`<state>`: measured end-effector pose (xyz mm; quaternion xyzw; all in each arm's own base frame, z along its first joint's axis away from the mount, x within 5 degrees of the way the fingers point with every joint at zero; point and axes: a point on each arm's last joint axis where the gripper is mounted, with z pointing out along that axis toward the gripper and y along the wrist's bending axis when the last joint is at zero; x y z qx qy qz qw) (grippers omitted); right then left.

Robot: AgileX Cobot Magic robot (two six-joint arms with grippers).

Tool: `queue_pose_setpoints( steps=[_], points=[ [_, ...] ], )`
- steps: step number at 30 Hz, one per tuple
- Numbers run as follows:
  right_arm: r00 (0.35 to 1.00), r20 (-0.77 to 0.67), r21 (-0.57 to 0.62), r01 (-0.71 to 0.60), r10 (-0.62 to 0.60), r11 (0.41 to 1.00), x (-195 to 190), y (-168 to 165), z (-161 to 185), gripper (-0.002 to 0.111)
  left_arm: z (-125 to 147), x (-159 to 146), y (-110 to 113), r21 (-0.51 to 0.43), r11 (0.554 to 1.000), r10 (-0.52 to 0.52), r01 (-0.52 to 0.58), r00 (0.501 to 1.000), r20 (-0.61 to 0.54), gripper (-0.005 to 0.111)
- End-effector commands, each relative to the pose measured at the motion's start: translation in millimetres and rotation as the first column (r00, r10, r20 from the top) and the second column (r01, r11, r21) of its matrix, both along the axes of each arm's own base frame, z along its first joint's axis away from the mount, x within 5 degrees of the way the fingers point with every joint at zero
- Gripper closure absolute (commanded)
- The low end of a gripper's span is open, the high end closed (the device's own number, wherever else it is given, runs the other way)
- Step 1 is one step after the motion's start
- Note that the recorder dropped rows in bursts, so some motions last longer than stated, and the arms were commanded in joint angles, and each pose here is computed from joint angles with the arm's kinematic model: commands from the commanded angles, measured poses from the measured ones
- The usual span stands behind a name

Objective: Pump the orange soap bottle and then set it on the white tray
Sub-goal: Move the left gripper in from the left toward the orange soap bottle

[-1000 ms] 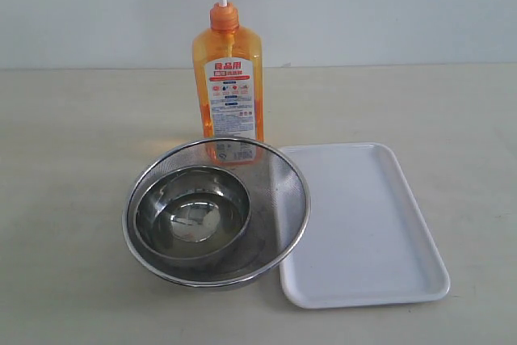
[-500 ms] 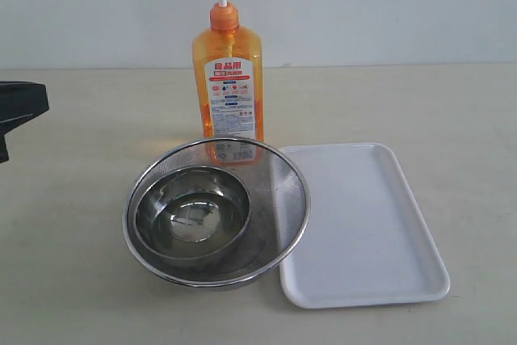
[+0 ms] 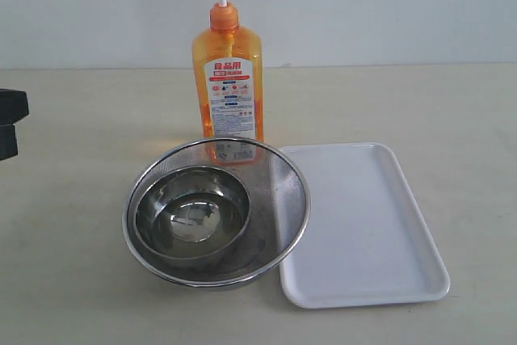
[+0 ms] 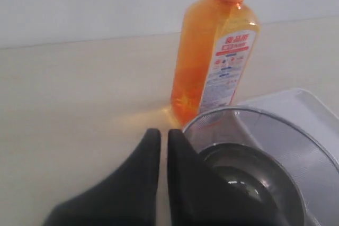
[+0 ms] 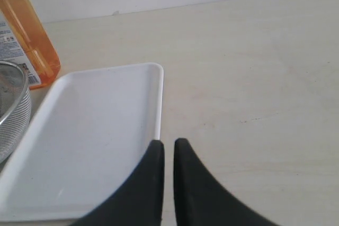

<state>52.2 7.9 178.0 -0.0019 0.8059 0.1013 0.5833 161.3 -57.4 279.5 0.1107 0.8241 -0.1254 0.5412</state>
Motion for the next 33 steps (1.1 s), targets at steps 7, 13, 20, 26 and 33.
queue_pose_setpoints(
  steps=[7,13,20,26,33],
  points=[
    [1.000,0.013,-0.002,-0.001,0.001,1.000,0,0,1,0.106,5,18,-31,-0.005,0.990,-0.139,0.143,0.970,0.202,0.102],
    [1.000,0.013,-0.002,-0.001,0.001,1.000,0,0,1,0.106,-9,36,-43,0.119,0.974,-0.218,0.194,0.944,0.246,0.102],
    [1.000,0.014,-0.002,-0.001,0.001,1.000,0,0,1,0.106,-13,49,-45,0.118,0.975,-0.219,0.190,0.921,0.322,0.102],
    [1.000,0.014,-0.002,-0.001,0.001,1.000,0,0,1,0.106,-18,65,-33,0.084,0.985,-0.170,0.150,0.918,0.359,0.102],
    [1.000,0.014,-0.002,-0.001,0.001,1.000,0,0,1,0.106,-34,83,-20,-0.003,0.975,-0.207,0.223,0.909,0.363,0.102]
  ],
)
